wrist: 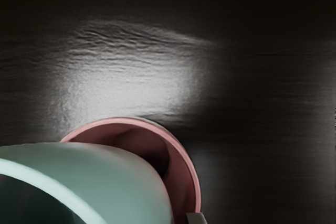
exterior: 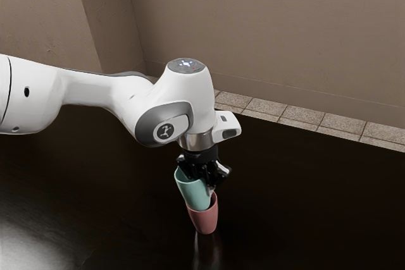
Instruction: Place the left cup onto the right cup
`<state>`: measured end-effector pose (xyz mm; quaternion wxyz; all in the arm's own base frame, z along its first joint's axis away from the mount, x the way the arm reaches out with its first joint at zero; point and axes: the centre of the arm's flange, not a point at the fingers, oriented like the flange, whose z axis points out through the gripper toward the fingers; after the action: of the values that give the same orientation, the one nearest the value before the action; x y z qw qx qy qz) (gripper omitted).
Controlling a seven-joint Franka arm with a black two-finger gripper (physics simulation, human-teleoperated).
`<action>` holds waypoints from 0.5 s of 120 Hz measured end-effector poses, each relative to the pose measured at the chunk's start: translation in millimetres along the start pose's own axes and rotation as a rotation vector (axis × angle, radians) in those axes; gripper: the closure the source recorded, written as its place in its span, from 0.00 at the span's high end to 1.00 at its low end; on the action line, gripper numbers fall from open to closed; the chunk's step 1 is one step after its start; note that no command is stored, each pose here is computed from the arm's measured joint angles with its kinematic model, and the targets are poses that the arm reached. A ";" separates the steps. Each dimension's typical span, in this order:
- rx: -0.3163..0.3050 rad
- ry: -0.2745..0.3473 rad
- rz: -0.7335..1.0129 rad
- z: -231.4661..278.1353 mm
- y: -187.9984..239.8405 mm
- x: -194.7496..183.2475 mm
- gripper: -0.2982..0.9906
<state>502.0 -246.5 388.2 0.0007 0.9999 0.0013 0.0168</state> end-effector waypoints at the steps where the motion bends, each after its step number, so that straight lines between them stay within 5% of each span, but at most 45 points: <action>1: 0.000 0.000 0.000 -0.1 0.0 0.0 0.31; 17: -0.003 0.008 -0.007 -2.8 0.4 1.1 0.52; 36: 0.003 0.076 0.007 -34.8 0.7 8.2 0.65; 60: -0.010 0.174 0.067 -163.3 -7.2 27.5 0.72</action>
<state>524.0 -239.0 552.3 0.0052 0.9941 -0.0321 0.1034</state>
